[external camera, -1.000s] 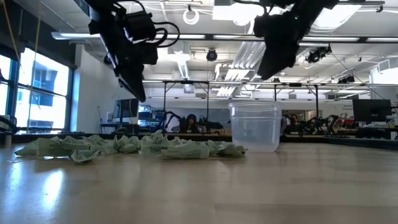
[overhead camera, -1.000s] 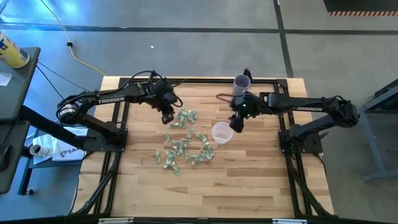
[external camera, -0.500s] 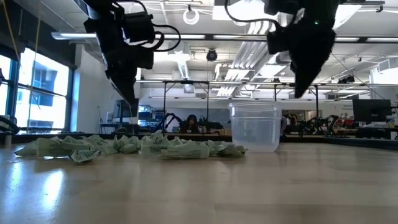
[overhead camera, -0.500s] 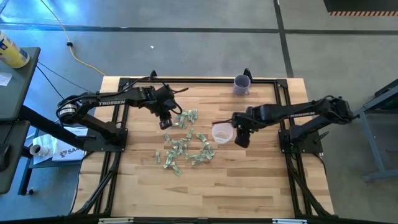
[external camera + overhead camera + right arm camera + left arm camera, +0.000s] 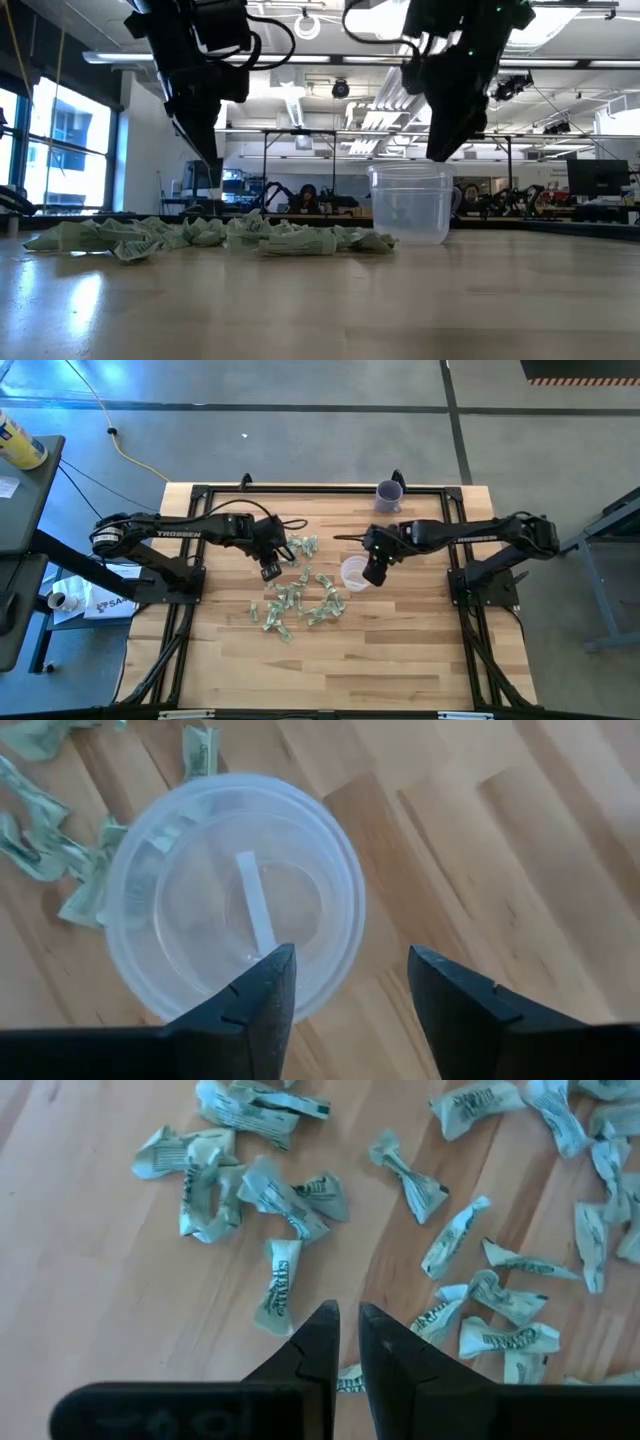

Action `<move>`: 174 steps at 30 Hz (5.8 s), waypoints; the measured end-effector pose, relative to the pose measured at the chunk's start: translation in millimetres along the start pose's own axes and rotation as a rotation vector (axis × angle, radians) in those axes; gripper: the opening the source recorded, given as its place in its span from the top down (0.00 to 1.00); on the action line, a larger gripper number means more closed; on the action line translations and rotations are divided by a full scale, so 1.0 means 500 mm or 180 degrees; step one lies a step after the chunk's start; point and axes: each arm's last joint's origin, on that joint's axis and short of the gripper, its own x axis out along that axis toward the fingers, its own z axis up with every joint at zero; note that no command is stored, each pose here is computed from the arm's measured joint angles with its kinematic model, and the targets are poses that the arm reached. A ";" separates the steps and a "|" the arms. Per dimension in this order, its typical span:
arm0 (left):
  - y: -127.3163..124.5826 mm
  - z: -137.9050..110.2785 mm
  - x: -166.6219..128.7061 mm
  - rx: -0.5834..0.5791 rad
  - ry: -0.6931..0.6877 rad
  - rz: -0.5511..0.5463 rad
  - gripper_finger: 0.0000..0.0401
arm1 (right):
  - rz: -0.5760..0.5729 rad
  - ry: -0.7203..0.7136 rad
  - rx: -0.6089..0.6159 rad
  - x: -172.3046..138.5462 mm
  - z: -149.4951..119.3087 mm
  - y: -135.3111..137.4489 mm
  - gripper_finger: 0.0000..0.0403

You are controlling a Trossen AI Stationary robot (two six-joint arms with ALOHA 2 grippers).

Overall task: Pick and place Stevia / Truvia into bins
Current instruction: Adjust the transparent container, then put the stevia packet into the transparent container

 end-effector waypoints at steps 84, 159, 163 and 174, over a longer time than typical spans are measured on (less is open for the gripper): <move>0.131 -0.002 -0.030 -0.0970 -0.0379 -0.0076 0.82 | 0.0339 0.0104 0.0217 0.221 0.404 -0.100 0.52; 0.134 -0.007 -0.016 -0.0866 -0.0226 0.0035 0.82 | 0.1150 0.0408 -0.1284 0.137 0.326 0.128 1.00; 0.117 -0.008 -0.012 -0.0883 -0.0168 -0.0010 0.82 | 0.0849 0.0377 -0.1478 0.121 0.319 0.148 1.00; 0.044 -0.003 -0.008 -0.0861 -0.0274 -0.0085 0.82 | -0.0178 -0.0008 -0.1597 0.059 0.395 -0.054 0.95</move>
